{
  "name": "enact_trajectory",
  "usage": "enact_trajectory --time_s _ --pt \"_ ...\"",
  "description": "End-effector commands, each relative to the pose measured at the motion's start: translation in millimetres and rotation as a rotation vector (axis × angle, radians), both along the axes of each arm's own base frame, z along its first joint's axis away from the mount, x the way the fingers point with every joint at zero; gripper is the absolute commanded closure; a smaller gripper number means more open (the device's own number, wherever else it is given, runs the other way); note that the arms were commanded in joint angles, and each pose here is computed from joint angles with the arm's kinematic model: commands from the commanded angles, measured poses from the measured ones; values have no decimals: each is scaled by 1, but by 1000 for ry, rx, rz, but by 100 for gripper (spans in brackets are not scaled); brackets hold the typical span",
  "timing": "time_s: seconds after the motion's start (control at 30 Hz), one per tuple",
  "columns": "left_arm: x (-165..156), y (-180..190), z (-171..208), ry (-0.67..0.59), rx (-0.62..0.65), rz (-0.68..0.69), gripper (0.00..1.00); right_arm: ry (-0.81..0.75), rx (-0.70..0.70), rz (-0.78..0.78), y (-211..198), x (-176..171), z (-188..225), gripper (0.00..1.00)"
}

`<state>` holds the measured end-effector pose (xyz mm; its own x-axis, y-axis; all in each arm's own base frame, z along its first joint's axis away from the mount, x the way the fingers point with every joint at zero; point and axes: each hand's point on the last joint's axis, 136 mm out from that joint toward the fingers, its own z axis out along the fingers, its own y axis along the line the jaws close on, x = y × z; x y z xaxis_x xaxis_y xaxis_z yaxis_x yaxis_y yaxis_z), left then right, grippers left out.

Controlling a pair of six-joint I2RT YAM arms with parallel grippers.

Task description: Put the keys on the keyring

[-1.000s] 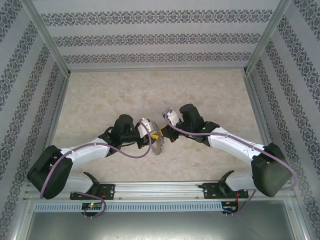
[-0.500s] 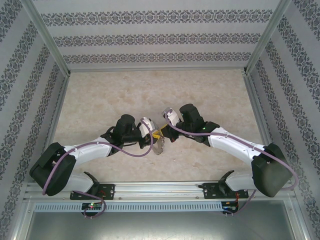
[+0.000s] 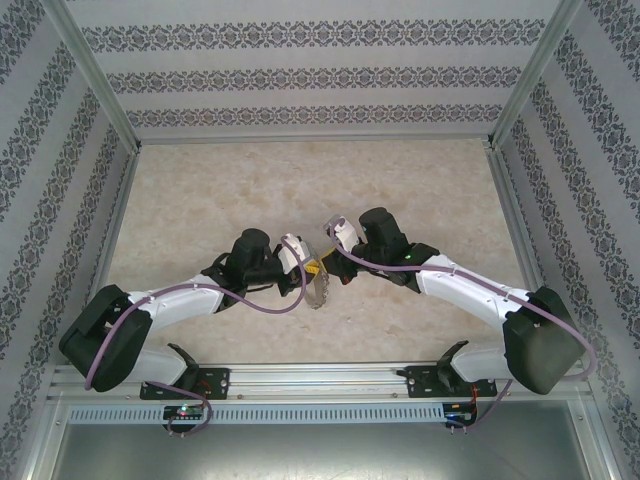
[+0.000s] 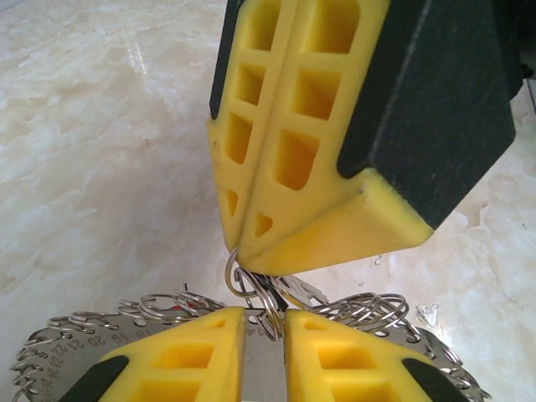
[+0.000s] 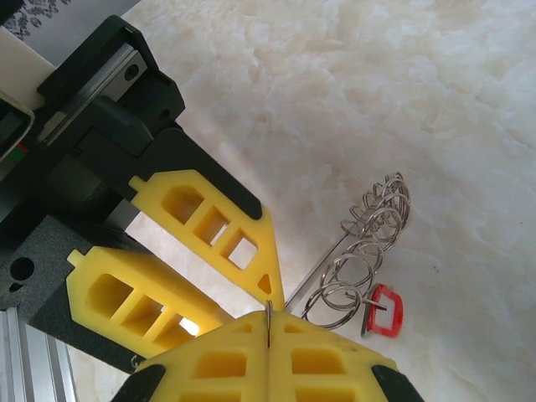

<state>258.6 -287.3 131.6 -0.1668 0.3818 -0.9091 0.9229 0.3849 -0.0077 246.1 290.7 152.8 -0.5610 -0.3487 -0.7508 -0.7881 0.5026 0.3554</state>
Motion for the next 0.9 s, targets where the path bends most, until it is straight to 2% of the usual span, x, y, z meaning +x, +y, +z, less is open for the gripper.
enact_trajectory --time_s 0.0,0.1,0.17,0.23,0.57,0.87 --pt "1 -4 13 -51 9 -15 81 -56 32 37 7 -3 20 100" --pt "4 -2 14 -62 14 2 82 -53 40 47 7 -5 21 100" --pt "5 -2 15 -64 14 5 89 -51 37 49 7 -6 20 100" --pt "5 -3 16 -65 12 -1 91 -47 35 51 7 -6 19 100" --pt "3 -10 19 -64 -5 -38 82 -39 41 62 10 -8 21 100" --pt "2 -9 14 -65 17 -47 94 -49 29 59 7 -8 22 100"
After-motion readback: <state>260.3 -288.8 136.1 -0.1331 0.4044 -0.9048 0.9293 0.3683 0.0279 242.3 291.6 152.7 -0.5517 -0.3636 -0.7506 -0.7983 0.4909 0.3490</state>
